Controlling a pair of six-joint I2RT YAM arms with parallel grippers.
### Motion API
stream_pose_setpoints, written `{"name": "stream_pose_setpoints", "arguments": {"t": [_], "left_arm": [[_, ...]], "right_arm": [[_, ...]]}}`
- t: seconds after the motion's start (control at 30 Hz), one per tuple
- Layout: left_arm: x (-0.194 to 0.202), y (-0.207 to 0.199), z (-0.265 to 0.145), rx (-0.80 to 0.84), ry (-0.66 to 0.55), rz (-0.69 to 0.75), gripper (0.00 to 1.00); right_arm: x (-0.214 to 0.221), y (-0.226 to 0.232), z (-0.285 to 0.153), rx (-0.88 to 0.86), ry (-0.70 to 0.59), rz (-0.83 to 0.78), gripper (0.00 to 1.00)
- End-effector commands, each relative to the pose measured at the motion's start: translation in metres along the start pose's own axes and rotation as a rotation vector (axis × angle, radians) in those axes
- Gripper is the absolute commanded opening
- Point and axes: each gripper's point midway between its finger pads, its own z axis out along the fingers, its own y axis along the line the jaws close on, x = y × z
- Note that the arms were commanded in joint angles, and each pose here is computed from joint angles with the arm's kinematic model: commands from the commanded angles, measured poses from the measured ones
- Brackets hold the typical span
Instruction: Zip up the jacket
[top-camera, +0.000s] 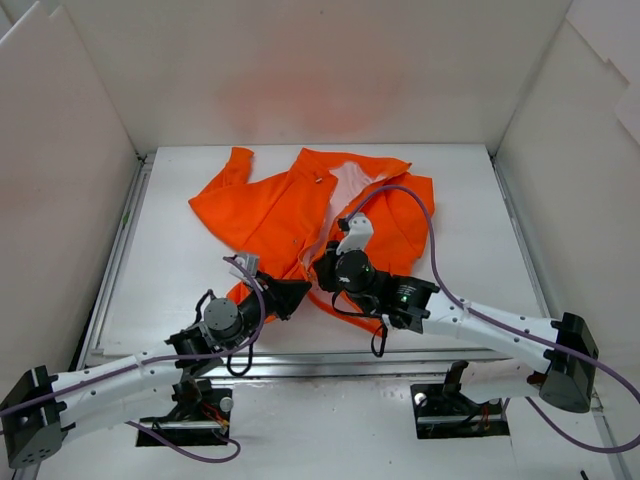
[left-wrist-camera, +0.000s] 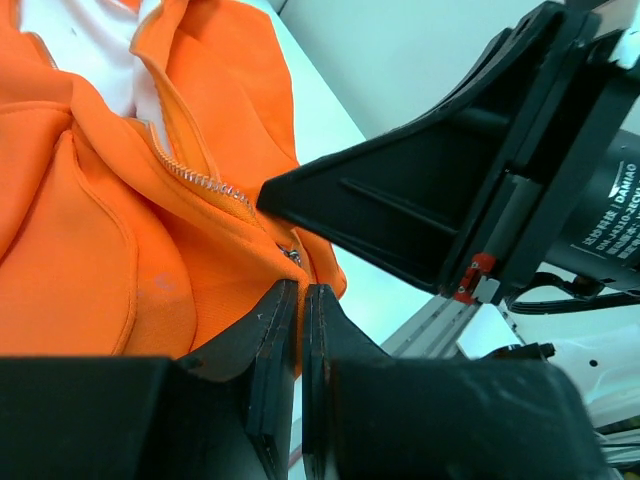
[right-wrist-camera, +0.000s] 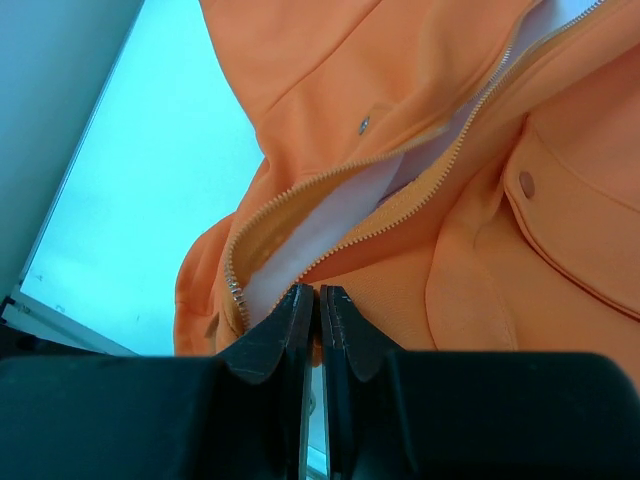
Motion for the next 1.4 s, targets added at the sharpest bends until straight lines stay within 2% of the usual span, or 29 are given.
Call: {"name": "stream_pose_setpoints", "arguments": {"t": [0.0, 0.23, 0.37, 0.53, 0.77, 1.0, 1.03, 1.1, 1.13, 1.23, 1.33, 1.37], "left_arm": [[-0.003, -0.040, -0.006, 0.168, 0.021, -0.117, 0.00], [0.006, -0.022, -0.003, 0.090, 0.023, -0.136, 0.00], [0.001, -0.036, -0.001, 0.133, 0.032, -0.136, 0.00], [-0.006, -0.055, -0.004, 0.194, 0.059, -0.146, 0.00], [0.018, -0.035, -0.007, 0.131, 0.117, -0.181, 0.00], [0.016, -0.029, -0.013, 0.101, 0.117, -0.180, 0.00], [0.015, -0.030, -0.014, 0.103, 0.120, -0.178, 0.00], [0.017, -0.030, -0.017, 0.100, 0.135, -0.179, 0.00], [0.015, -0.032, -0.018, 0.101, 0.138, -0.183, 0.00], [0.016, -0.042, -0.022, 0.119, 0.195, -0.174, 0.00], [0.017, -0.048, -0.026, 0.132, 0.241, -0.163, 0.00], [0.017, -0.049, -0.028, 0.135, 0.251, -0.166, 0.00]], "right_arm": [[-0.063, 0.027, -0.008, -0.081, -0.174, 0.085, 0.00], [-0.080, 0.041, -0.020, -0.140, -0.200, 0.105, 0.00], [-0.078, 0.030, -0.016, -0.103, -0.198, 0.099, 0.00], [-0.069, 0.019, 0.017, -0.057, -0.145, 0.088, 0.00], [-0.103, 0.029, 0.010, -0.094, -0.200, 0.107, 0.00], [-0.053, 0.006, -0.008, -0.111, -0.104, 0.138, 0.00], [-0.049, 0.003, -0.012, -0.110, -0.098, 0.140, 0.18], [-0.042, -0.003, -0.028, -0.114, -0.088, 0.123, 0.35], [-0.042, -0.005, -0.034, -0.111, -0.088, 0.116, 0.47], [-0.043, -0.013, -0.057, -0.110, -0.070, 0.056, 0.60], [-0.038, -0.012, -0.078, -0.150, -0.037, -0.042, 0.61], [-0.032, -0.007, -0.084, -0.185, -0.008, -0.072, 0.54]]}}
